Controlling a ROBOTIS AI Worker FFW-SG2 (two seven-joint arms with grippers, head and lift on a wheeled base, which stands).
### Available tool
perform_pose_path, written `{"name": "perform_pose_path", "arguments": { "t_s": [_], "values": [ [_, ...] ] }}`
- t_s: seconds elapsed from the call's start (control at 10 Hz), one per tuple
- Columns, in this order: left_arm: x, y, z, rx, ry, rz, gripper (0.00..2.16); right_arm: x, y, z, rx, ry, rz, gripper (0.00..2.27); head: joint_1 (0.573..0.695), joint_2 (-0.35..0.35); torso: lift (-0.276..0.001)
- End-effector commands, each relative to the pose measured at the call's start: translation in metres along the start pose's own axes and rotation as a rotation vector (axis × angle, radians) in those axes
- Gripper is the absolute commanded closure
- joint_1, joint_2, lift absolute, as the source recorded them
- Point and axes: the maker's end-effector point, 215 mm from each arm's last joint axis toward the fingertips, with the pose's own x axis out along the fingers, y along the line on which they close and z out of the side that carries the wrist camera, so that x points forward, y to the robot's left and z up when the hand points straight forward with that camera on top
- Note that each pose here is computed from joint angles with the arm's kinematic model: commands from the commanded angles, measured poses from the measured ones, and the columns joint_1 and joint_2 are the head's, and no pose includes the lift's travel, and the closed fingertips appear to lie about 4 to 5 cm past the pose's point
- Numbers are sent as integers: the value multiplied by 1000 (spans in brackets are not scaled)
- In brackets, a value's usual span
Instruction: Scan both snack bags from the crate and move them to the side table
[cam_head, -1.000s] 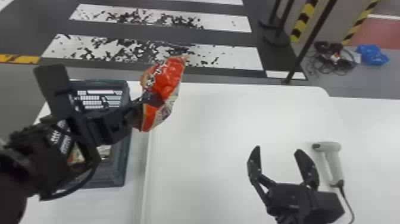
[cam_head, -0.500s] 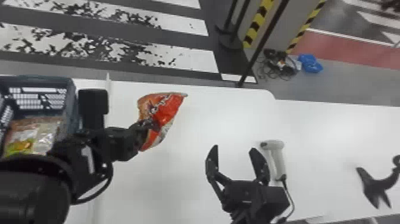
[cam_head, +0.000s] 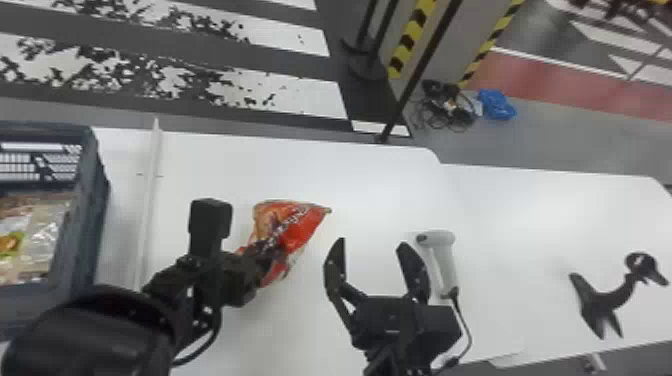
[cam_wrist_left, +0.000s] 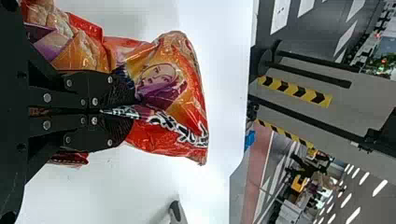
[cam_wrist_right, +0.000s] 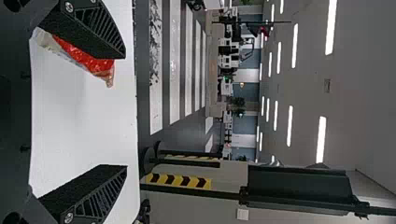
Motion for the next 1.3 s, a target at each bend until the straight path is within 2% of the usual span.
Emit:
{"name": "perform_pose_path", "arguments": {
  "t_s": [0.0,0.1,0.3,0.4,0.5,0.6,0.8,0.9,1.0,1.2],
  "values": [
    [7,-22,-7,21,-4,-32,356,0,1,0,3,0,0,87,695,-350,-75],
    [7,-24,-14,20,6,-35,-2,0,3,0,6,0,2,87,695,-350,-75],
    [-1,-18,-9,-1,-19,-20,33,0,3,0,6,0,2,87,695,-350,-75],
    [-11,-17,6,-16,-58,-14,36,0,2,-1,4,2,1,87,695,-350,-75],
    [-23,-17,27,-41,-108,-18,36,0,2,-2,4,3,1,87,695,-350,-75],
    [-41,-16,52,-44,-167,-8,39,1,3,-2,4,6,2,87,695,-350,-75],
    [-87,-2,100,10,-284,62,39,3,2,-5,0,9,2,87,695,-350,-75],
    [-116,18,121,53,-335,136,39,5,3,-7,5,13,3,90,695,-350,-75],
    [-144,38,131,87,-366,201,39,8,3,-9,18,22,2,90,695,-350,-75],
    [-211,80,151,178,-498,322,87,11,7,-12,42,30,8,83,695,-260,-75]
  ]
}}
